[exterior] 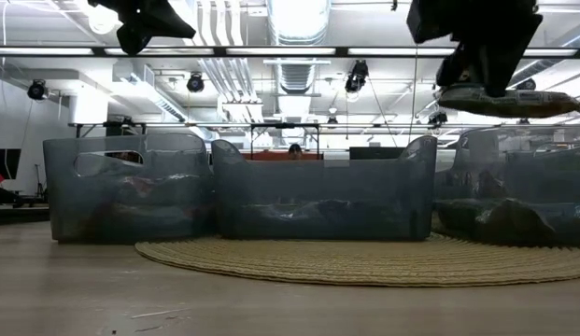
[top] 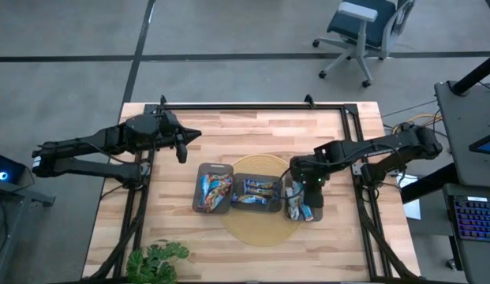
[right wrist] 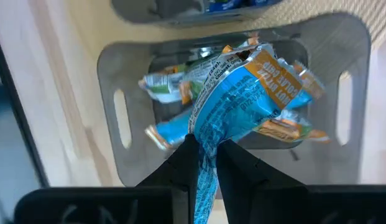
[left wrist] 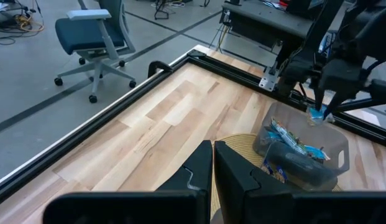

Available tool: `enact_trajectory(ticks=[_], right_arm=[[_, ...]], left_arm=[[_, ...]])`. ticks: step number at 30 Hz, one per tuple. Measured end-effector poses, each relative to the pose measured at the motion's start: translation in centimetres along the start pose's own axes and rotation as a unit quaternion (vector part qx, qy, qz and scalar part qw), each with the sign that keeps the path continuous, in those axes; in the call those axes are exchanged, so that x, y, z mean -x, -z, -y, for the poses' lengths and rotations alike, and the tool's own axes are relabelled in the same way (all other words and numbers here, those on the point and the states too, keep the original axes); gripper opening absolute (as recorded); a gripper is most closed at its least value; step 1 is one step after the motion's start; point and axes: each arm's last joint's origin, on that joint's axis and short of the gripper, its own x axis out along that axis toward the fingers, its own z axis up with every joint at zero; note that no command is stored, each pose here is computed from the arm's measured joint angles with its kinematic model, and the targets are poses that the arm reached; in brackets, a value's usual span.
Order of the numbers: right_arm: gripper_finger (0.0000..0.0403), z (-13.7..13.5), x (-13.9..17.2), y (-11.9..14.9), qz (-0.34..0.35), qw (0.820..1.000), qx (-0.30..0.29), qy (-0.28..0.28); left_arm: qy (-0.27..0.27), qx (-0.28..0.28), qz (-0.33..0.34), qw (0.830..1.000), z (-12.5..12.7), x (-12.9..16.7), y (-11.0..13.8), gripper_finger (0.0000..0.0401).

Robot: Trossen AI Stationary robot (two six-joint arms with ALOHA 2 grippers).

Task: Pick and place Granola Bars by type
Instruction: Put the orange granola bar into the right black bin

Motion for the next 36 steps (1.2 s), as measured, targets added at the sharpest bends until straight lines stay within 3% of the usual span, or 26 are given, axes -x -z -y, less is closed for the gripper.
enact_trajectory(ticks=[6, 11, 36], right_arm=[[0.0043, 0.2, -1.0, 0.0, 0.005, 0.991, -0.132, -0.004], [0.0043, 0.4, -1.5, 0.3, -0.004, 0.979, -0.203, 0.001], [0.0043, 0.1, -0.3, -0.5, 0.019, 0.971, -0.237, -0.007]], left_arm=[[0.0, 0.0, 0.0, 1.0, 0.0, 0.0, 0.0, 0.0], [0.0, 0.001, 0.0, 1.0, 0.0, 0.0, 0.0, 0.0], [0.001, 0.0, 0.0, 1.0, 0.0, 0.0, 0.0, 0.0]])
